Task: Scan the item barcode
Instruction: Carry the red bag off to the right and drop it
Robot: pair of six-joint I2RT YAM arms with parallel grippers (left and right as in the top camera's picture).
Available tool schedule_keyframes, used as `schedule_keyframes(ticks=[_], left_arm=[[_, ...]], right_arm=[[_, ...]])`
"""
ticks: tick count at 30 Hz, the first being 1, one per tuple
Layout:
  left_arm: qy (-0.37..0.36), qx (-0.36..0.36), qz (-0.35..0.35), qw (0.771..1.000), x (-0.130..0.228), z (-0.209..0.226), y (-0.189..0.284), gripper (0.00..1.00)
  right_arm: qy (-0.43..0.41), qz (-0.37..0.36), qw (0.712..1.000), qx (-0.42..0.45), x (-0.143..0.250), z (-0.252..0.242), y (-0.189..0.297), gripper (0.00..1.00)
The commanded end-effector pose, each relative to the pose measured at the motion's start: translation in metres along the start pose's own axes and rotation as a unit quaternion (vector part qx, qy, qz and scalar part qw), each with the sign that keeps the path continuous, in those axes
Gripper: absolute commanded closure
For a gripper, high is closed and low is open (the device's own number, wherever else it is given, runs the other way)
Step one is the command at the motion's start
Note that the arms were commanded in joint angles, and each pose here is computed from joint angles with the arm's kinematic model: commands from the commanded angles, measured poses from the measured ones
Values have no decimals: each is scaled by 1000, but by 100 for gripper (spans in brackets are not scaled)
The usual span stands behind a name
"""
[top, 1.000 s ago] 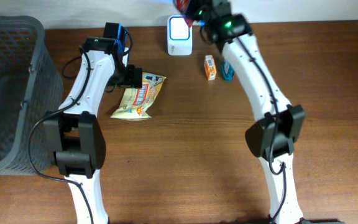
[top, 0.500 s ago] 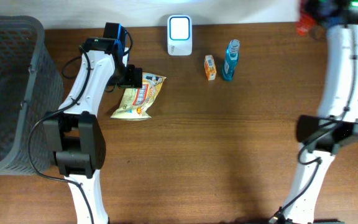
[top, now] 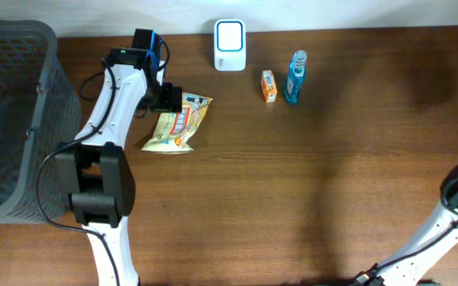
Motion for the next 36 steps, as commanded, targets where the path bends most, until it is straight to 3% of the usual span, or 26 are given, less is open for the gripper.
schedule_keyframes(ticks=[1,7,9,15,20,21,23,26,32,36], left_arm=[[-1,-2,-6,1000,-4,1,2,1],[-1,-2,-6,1000,-4,1,2,1],[-1,-2,-6,1000,-4,1,2,1],[-1,-2,-6,1000,-4,1,2,1],[-1,-2,-6,1000,-4,1,2,1],[-1,-2,-6,1000,-4,1,2,1],[-1,-2,-6,1000,-4,1,2,1],[-1,-2,-6,1000,-4,1,2,1],[-1,-2,-6,1000,-4,1,2,1],[-1,-2,-6,1000,-4,1,2,1]], right_arm=[[31,21,999,21,6,-16,-31,96],[13,30,999,34,7,-37,-50,75],[7,30,998,48,6,-49,-51,62],[19,51,998,38,11,-57,-52,53],[86,70,991,-71,22,-13,-48,53],[90,70,991,-67,23,-10,-47,57],[98,70,992,-44,25,-8,-47,80],[70,72,995,-7,27,-16,-50,96],[72,89,993,-3,39,-14,-81,95],[72,93,993,-2,49,-12,-111,81]])
Point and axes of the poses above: each gripper's point midway between its finger pads, its own y axis back along the fingers, its own z axis along the line the jaws close on, x = y × z, the point moved 4 cm from there along y, back along the fingers, and after that the axes turned 13 degrees about y, right-handed, at the moved point
